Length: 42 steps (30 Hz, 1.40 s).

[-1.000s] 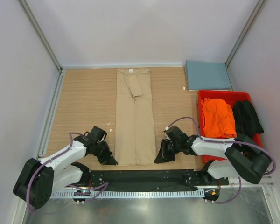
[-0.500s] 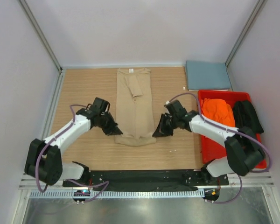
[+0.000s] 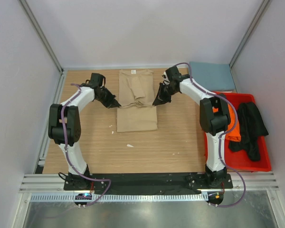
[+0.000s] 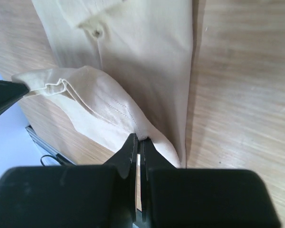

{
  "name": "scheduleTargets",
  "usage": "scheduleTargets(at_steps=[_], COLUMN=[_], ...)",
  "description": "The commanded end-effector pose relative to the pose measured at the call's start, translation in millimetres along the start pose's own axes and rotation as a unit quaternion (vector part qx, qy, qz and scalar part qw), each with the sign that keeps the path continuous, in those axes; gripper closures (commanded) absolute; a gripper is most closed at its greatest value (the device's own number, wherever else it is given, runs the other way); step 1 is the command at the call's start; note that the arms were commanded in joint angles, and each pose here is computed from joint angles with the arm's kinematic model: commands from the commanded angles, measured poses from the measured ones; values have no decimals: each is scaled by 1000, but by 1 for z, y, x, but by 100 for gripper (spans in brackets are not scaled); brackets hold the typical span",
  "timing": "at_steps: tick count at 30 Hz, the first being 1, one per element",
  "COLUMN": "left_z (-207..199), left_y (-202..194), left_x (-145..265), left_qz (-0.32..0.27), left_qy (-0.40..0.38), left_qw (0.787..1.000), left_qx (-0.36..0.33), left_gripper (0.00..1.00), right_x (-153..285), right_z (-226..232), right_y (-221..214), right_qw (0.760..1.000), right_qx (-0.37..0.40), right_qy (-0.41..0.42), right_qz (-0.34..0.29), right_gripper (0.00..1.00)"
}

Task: Fold and stack the t-shirts
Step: Fold the tshirt

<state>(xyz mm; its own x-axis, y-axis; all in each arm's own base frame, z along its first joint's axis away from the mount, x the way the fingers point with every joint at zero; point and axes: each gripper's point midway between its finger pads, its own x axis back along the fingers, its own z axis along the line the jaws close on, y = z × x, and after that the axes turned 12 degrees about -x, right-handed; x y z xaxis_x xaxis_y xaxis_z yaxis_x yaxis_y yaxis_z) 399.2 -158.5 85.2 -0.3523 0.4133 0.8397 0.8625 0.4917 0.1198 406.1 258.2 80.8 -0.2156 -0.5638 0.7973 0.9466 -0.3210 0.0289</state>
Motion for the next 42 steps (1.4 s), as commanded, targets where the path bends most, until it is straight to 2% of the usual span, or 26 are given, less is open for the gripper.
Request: scheduleTargets(at_steps=[1,11,34,42], left_z=[-19,-25,1,-1], left_y=[22,37,39,49], left_x=[0,-20,-15,-20], left_qz=[-5,3,-16,-19], left_qy=[-38,-41,7,6], left_qw=[999,999,1000,1000], left_qx=[-15,-5,18,21], left_gripper=[100,100,100,100], right_x=[12,2,-4,-13], right_z=[12,22,16,15], right_y=[12,34,45,50], right_qw=[1000,999,998,998], right_qx=[8,5,-11,-12], right_qy=[13,46,51,50], right_qz=[13,21,29,32], right_gripper=[99,99,98,97])
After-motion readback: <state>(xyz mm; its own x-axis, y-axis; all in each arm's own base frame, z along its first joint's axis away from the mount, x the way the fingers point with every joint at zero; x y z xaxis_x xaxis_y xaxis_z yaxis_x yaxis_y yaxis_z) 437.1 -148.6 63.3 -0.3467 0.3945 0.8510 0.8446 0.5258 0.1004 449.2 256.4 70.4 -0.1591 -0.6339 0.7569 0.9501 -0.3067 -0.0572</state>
